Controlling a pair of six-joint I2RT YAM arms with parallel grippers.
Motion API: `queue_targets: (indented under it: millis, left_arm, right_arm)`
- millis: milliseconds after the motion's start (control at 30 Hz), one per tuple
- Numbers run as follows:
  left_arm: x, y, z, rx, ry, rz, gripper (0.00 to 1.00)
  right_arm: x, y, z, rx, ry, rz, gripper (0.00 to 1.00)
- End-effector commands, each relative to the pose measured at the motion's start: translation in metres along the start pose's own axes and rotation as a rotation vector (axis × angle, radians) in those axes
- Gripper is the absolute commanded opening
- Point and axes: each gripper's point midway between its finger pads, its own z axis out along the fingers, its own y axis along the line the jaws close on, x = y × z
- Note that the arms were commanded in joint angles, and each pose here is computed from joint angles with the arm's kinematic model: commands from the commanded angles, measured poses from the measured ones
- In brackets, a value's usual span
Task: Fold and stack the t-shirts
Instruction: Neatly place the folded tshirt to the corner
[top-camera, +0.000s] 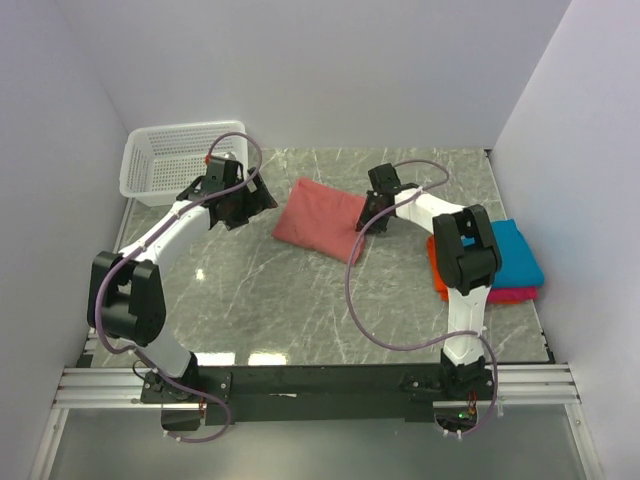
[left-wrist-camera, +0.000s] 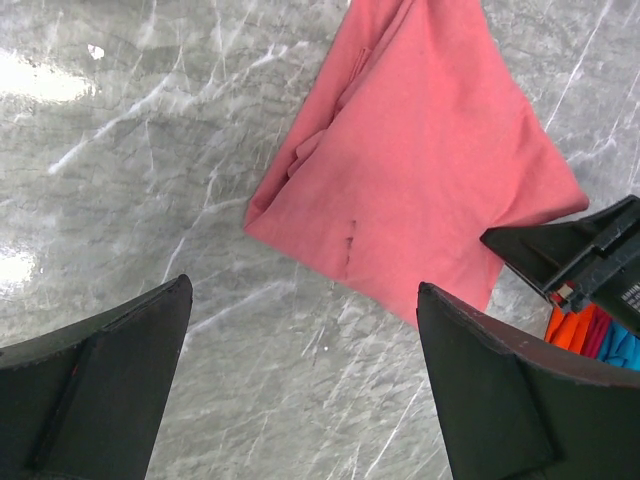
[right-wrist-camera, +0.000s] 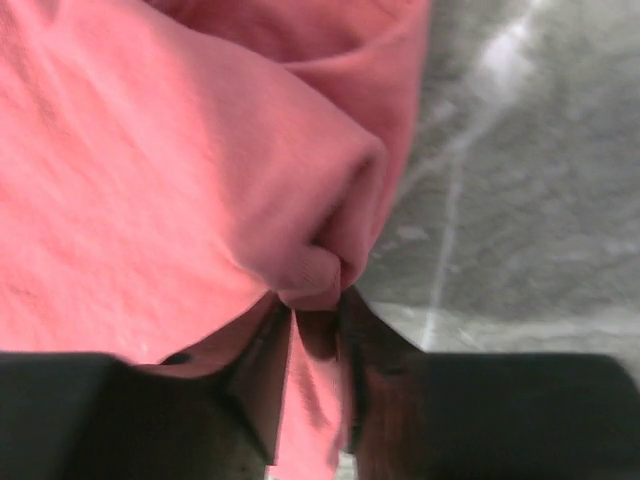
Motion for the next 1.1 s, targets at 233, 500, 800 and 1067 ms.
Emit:
queue_targets:
  millis: [233, 500, 800, 1067]
  left_arm:
    - [-0.018, -0.008, -0.022, 0.009, -0.090, -0.005, 0.99]
    - [-0.018, -0.007, -0.028, 0.014, -0.104, -0.005, 0.99]
    - [-0.018, -0.008, -0.034, 0.030, -0.118, 0.001, 0.99]
    - [-0.018, -0.012, -0.037, 0.055, -0.119, 0.011, 0.99]
  right_arm:
    - [-0.012, -0.004, -0.001, 0.200, -0.059, -0.210, 0.00]
    - [-0.056, -0.033, -0.090, 0.485, -0.275, -0.357, 0.00]
    - [-0.024, -0.077, -0.162, 0.569, -0.227, -0.470, 0.00]
    - [0.001, -0.115, -0.219, 0.623, -0.179, -0.595, 0.00]
